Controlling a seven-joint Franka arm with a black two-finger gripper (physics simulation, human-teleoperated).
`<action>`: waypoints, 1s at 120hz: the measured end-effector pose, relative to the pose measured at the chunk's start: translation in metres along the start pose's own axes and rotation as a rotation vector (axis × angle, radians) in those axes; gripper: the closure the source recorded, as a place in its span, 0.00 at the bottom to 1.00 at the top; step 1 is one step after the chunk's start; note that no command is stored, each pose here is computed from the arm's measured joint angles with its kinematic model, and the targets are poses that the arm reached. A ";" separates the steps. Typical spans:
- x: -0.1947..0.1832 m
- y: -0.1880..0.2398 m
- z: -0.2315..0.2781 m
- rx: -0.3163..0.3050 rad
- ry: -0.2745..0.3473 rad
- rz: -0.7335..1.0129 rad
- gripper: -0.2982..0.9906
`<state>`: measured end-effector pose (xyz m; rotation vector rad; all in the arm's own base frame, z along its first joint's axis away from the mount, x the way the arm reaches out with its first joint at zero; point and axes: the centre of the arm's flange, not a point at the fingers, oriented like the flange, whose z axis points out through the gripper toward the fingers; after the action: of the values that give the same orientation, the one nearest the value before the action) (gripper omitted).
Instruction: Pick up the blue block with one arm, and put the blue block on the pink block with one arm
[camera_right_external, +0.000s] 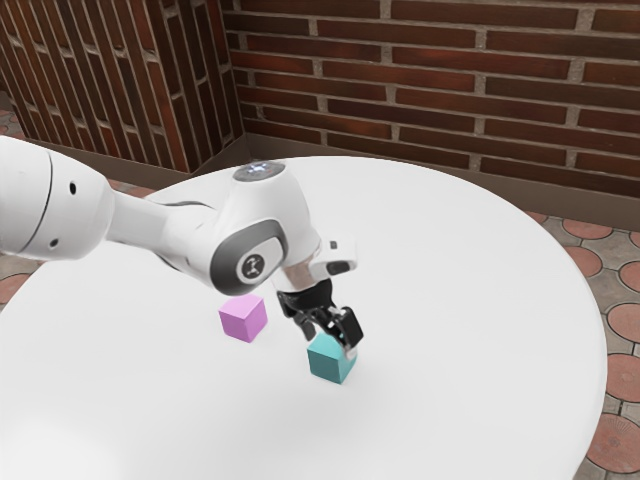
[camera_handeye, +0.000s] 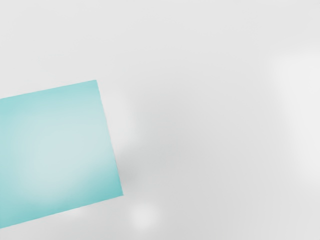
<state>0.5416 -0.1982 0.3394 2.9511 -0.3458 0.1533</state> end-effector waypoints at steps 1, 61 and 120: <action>0.000 -0.001 0.001 0.000 0.000 -0.001 0.23; 0.017 -0.027 0.024 -0.016 -0.008 -0.022 0.23; 0.021 -0.046 0.033 -0.014 -0.013 -0.031 0.23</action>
<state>0.5756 -0.1642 0.3028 2.9435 -0.3020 0.1273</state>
